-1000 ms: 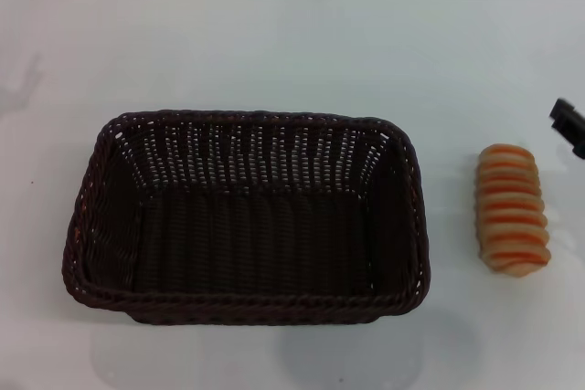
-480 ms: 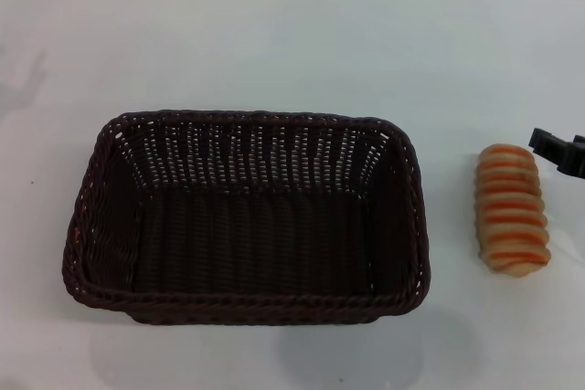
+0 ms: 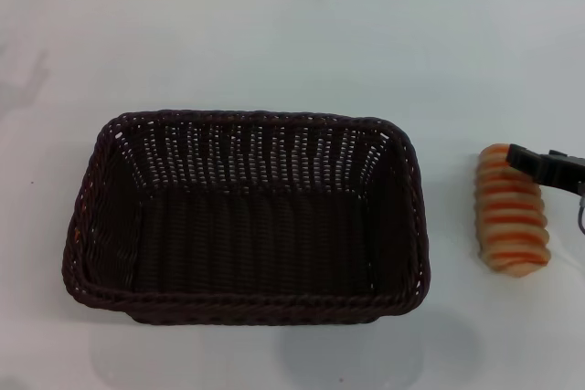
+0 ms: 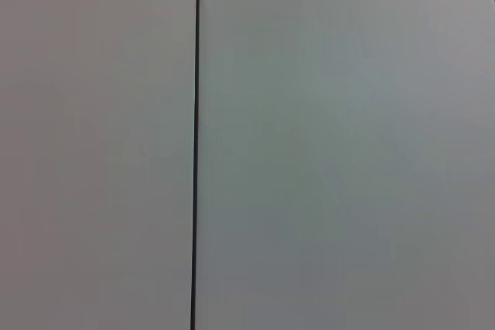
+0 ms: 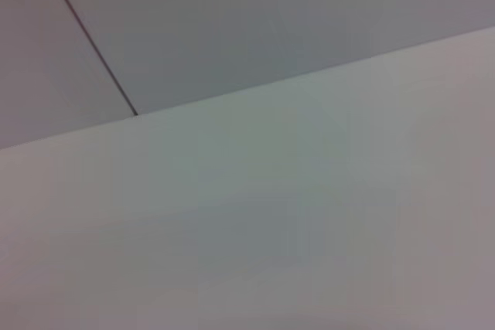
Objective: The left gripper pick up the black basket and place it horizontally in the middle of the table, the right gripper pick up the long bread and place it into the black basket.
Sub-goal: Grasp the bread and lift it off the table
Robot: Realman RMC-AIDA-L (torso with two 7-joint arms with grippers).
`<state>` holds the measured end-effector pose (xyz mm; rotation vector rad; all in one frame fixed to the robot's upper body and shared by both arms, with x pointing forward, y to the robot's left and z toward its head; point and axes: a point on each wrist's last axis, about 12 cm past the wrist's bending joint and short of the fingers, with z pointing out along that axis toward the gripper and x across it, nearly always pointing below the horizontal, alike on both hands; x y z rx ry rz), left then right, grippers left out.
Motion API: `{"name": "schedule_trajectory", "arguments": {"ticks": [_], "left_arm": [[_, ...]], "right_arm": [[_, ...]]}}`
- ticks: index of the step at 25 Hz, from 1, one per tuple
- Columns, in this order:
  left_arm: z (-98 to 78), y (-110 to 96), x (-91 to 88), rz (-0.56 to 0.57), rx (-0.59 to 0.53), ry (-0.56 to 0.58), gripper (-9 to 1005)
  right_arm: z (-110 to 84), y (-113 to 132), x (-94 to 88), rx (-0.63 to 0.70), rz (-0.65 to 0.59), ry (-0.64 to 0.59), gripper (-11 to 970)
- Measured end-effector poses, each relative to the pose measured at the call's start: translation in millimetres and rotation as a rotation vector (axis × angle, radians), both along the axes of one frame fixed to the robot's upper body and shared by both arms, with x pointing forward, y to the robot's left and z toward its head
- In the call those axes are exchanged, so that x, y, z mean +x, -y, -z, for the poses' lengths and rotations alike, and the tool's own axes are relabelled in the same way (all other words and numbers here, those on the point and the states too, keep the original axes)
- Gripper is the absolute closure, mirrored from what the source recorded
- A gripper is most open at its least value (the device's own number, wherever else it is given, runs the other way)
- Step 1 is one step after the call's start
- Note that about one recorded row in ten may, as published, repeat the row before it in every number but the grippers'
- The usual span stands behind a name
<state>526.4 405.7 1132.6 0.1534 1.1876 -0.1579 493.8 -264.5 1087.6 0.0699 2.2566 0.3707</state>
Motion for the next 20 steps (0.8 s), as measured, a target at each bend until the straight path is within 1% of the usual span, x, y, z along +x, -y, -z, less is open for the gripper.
{"name": "schedule_trajectory", "arguments": {"ticks": [14,20], "left_arm": [[-4.3,0,-2.0,0.005,-0.011,0.037,397],[-5.0,0,-2.3,0.01,-0.01,0.044,398]], "right_arm": [[13.9,-6,7.4,0.017,-0.019,-0.046,432],[15.7,-7,7.0,0.019,-0.023,-0.053,433]]}}
